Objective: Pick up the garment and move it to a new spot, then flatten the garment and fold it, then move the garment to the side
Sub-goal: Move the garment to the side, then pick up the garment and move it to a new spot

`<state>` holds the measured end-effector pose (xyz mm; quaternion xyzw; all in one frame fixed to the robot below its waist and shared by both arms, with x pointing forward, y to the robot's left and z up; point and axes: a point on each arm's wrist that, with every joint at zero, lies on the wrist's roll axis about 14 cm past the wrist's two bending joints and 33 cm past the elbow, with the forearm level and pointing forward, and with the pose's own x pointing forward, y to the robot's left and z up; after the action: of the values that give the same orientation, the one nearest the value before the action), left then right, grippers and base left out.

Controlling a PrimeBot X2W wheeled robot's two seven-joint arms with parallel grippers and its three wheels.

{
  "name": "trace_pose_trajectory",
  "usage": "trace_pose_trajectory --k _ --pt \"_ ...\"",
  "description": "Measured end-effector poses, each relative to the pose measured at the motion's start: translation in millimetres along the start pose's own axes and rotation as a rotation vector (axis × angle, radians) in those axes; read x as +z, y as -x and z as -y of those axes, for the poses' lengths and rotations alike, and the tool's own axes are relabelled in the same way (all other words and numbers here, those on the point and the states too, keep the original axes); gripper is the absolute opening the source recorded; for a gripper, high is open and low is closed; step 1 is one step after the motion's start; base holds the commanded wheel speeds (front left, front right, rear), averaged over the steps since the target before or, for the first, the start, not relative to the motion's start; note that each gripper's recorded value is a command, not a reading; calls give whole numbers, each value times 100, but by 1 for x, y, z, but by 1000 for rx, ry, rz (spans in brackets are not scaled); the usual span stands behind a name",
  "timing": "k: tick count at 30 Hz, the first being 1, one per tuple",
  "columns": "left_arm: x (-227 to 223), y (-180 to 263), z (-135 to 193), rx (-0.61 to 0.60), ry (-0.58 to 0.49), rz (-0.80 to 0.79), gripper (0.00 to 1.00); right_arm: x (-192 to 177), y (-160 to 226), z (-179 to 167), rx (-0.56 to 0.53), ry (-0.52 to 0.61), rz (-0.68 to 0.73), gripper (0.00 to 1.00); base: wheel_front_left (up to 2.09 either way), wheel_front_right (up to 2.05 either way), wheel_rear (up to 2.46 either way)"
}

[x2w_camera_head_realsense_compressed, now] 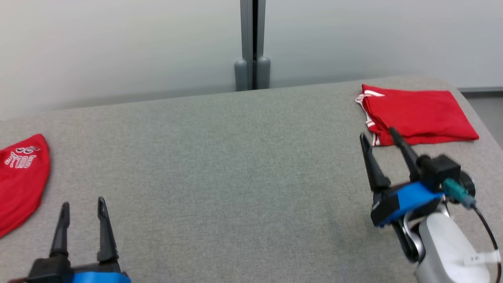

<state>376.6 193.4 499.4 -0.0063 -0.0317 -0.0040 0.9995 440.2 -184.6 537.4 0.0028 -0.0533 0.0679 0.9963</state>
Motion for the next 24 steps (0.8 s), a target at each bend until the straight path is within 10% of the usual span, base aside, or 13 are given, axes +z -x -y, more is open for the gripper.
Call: trace_pose_trajectory --k 24 --pt "-13 32 -13 24 -10 -52 100 -41 85 -8 -102 -80 -81 100 0 0 0"
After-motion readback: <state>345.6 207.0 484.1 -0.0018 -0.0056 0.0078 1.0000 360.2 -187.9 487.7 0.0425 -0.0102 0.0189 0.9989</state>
